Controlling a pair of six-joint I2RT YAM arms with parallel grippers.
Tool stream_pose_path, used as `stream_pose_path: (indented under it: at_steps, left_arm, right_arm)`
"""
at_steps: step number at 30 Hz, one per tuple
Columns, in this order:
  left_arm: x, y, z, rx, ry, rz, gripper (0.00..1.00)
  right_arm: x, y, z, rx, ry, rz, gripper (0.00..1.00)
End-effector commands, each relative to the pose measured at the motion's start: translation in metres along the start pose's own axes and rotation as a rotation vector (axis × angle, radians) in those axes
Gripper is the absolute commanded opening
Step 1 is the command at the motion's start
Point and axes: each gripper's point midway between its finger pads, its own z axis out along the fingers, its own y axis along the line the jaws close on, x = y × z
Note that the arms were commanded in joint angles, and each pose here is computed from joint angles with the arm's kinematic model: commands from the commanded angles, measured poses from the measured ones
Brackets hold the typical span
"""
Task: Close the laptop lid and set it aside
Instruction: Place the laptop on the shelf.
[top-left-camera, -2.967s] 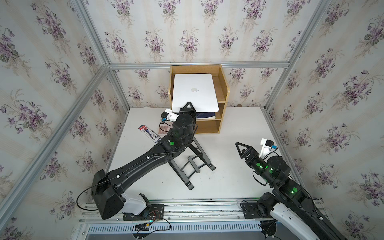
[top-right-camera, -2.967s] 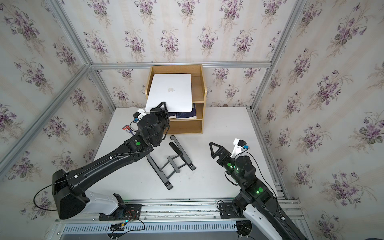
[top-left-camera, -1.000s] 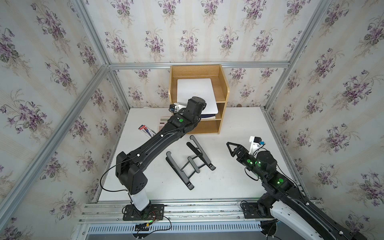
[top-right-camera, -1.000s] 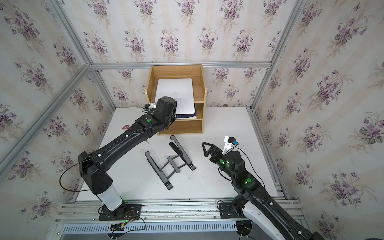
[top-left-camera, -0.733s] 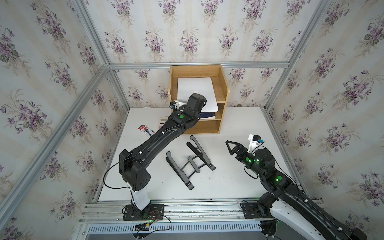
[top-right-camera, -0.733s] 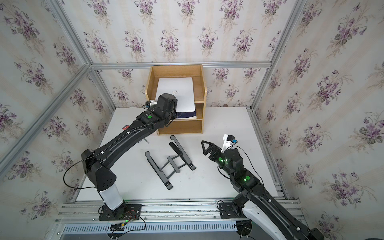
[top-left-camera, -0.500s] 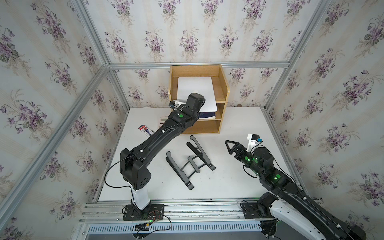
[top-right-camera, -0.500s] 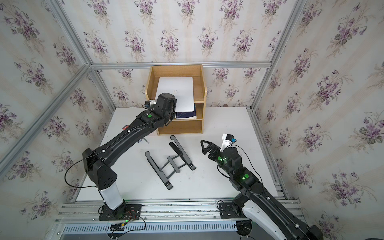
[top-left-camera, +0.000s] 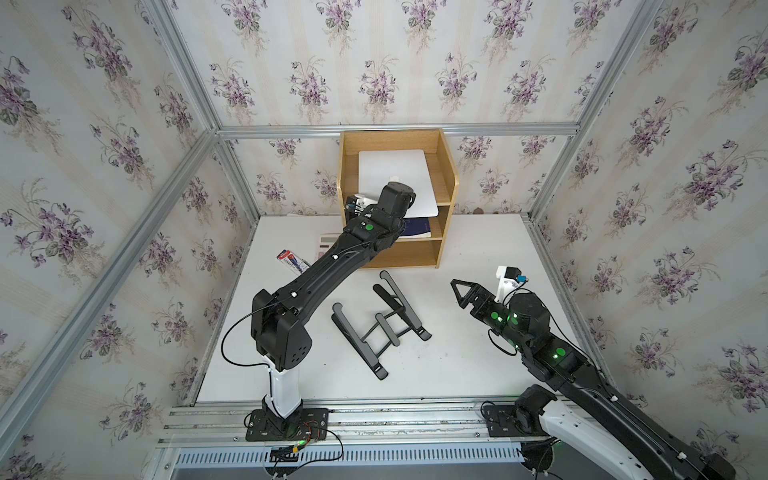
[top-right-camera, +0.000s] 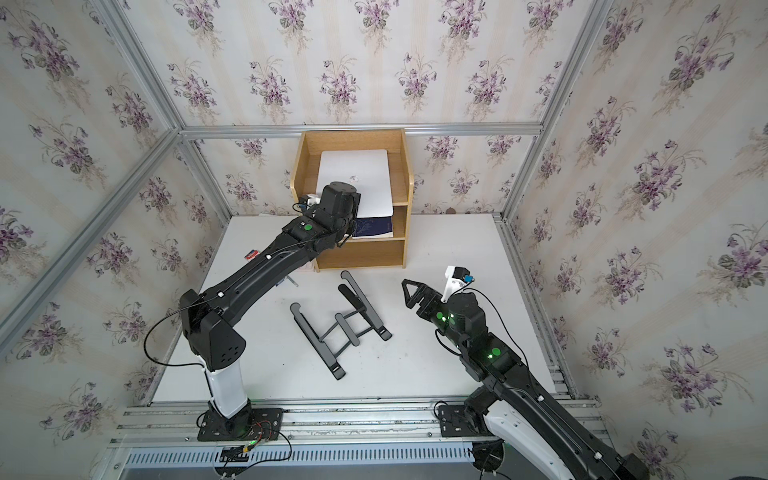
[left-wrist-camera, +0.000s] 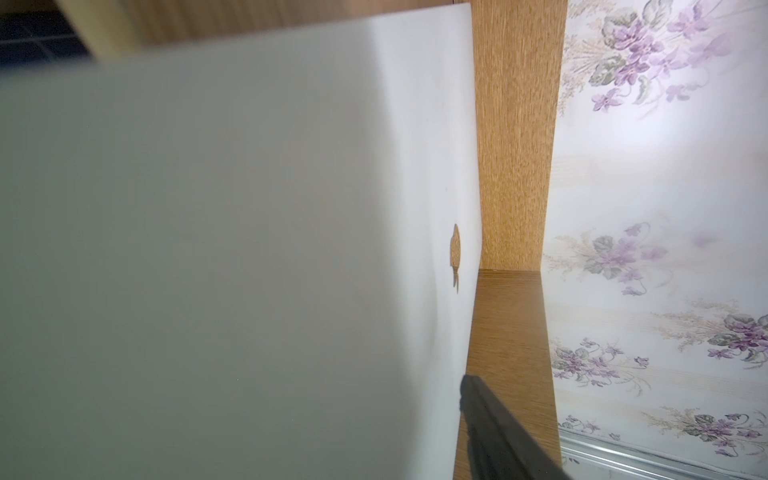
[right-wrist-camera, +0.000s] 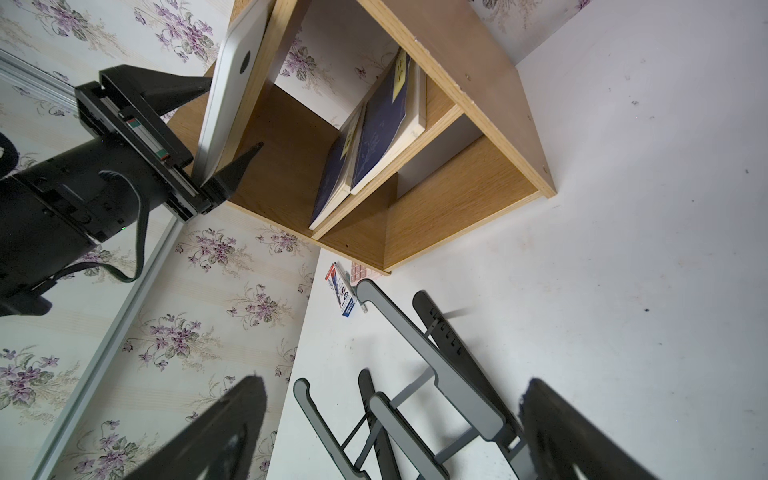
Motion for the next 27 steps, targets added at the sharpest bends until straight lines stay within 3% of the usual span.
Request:
stream_pose_path:
  at_steps: [1,3,9,13,21,27]
  left_arm:
    - [-0.001,0.000,0.001,0.012,0.014,0.029,0.68]
    - [-0.006,0.000,-0.004,0.013,0.004,0.059,0.70]
    - [-0.012,-0.005,-0.026,0.046,0.028,0.118,0.88]
    - [-0.014,-0.006,-0.047,0.066,0.072,0.161,0.89]
    - [-0.022,0.040,-0.084,-0.035,0.135,0.193,0.89]
    - [-0.041,0.027,-0.127,0.073,0.142,0.339,0.89]
  right_arm:
    - [-0.003,-0.002,-0.003,0.018,-0.012,-0.007,1.00]
    - [-0.003,-0.002,-0.004,0.017,-0.011,-0.009,1.00]
    - [-0.003,0.000,-0.010,0.001,-0.015,-0.006,1.00]
    - [-0.005,-0.001,-0.014,0.006,-0.025,-0.011,1.00]
    - [-0.015,-0.010,-0.024,0.066,-0.076,-0.055,1.00]
    - [-0.026,-0.017,-0.035,0.136,-0.113,-0.121,1.00]
